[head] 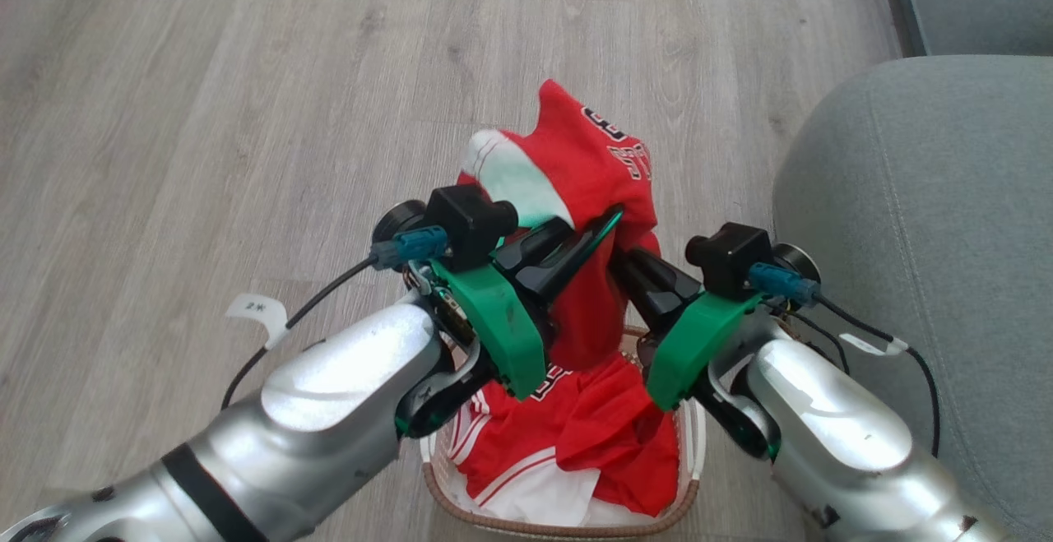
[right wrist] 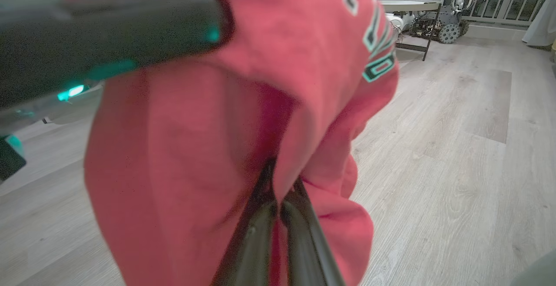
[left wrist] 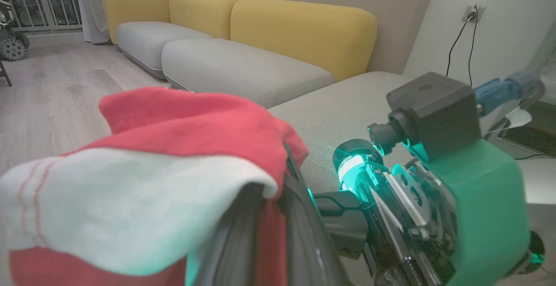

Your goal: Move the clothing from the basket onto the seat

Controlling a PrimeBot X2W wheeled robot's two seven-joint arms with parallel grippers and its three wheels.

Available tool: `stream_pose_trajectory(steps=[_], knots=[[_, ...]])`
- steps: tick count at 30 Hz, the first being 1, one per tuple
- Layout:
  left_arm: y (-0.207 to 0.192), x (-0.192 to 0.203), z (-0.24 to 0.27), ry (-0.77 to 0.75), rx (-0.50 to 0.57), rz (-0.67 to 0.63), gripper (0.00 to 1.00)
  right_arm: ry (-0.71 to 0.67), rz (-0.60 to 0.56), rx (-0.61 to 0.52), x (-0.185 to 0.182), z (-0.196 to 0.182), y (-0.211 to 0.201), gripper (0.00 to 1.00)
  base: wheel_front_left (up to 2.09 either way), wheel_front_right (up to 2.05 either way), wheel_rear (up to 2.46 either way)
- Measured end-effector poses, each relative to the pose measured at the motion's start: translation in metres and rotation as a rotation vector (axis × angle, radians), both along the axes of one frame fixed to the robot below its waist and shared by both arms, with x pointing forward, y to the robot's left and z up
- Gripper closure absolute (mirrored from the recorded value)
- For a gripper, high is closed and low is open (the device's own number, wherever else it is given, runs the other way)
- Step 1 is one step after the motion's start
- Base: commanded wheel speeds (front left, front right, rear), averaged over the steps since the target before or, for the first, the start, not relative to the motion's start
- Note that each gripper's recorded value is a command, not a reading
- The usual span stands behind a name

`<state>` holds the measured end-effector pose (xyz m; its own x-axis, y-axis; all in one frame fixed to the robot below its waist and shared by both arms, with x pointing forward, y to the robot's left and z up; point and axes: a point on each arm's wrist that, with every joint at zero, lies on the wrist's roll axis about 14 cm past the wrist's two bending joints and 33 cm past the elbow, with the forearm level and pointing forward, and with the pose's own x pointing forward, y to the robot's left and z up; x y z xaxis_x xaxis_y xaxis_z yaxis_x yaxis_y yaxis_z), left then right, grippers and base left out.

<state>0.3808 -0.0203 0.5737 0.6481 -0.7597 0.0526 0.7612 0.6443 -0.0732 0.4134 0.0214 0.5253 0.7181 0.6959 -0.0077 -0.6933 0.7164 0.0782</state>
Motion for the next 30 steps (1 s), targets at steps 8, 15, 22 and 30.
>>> stream_pose_trajectory(steps=[8, 15, 22, 30], knots=[[-0.001, 0.002, -0.003, 0.004, 0.010, -0.001, 1.00, -0.025, -0.050, 0.034, 0.008, 0.008, -0.014, 1.00, 0.00, 0.00, 0.00], [-0.005, 0.002, -0.005, 0.012, 0.011, -0.008, 1.00, -0.064, -0.169, 0.110, 0.022, 0.026, -0.049, 1.00, 0.00, 0.00, 0.00], [-0.017, -0.002, -0.008, 0.017, 0.019, -0.038, 0.10, -0.081, -0.280, 0.157, 0.017, 0.029, -0.085, 1.00, 0.00, 0.00, 0.00], [-0.035, -0.015, -0.018, 0.049, 0.014, -0.097, 0.00, -0.150, -0.459, 0.201, 0.013, 0.045, -0.147, 1.00, 0.00, 0.00, 0.00]])
